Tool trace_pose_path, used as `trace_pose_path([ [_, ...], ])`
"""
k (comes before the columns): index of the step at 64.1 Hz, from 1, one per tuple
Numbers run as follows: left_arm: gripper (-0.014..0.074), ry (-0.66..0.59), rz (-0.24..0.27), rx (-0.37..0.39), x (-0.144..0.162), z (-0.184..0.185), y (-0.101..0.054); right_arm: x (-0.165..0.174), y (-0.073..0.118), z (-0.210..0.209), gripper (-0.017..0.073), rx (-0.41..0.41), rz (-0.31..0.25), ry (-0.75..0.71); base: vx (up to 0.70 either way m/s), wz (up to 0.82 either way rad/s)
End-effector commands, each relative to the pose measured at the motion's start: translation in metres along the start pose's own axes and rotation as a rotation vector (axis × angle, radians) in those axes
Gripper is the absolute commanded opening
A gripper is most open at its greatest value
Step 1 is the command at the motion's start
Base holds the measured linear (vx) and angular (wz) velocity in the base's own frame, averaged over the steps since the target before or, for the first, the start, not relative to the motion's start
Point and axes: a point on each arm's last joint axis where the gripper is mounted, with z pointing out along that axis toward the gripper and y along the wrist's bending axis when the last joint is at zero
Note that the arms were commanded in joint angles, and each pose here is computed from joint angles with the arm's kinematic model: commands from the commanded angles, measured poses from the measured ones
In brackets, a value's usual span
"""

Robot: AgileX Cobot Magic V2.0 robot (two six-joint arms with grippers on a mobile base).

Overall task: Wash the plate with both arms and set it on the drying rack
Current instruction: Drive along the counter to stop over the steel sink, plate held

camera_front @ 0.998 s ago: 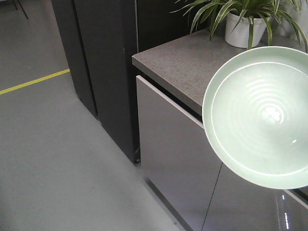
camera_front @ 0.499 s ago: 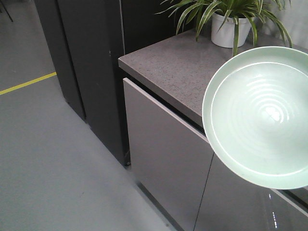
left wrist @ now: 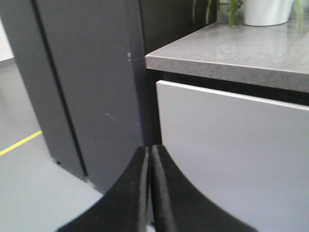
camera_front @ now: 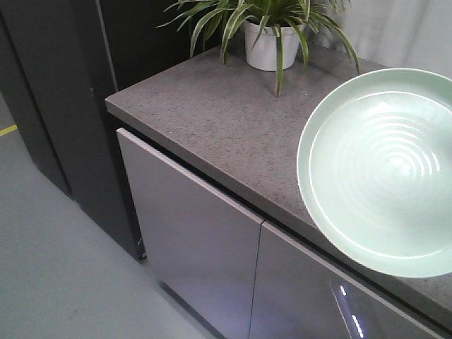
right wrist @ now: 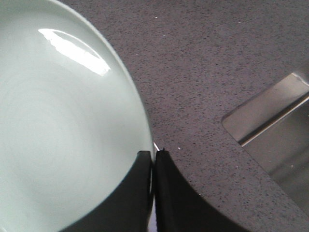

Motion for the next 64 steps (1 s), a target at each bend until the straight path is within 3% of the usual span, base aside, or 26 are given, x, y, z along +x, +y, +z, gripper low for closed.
trace_pose_path([
  [1, -0.0006, -0.053, 0.001, 0.022, 0.0015, 0.0006, -0.002, -0.0049, 0.0059, -0.0062, -0.0006, -0.028, -0.006, -0.038, 0.09, -0.34],
  [64, -0.0006, -0.053, 0.001, 0.022, 0.0015, 0.0006, -0.002, -0.0049, 0.0059, -0.0062, -0.0006, -0.028, -0.006, -0.038, 0.08, -0.31],
])
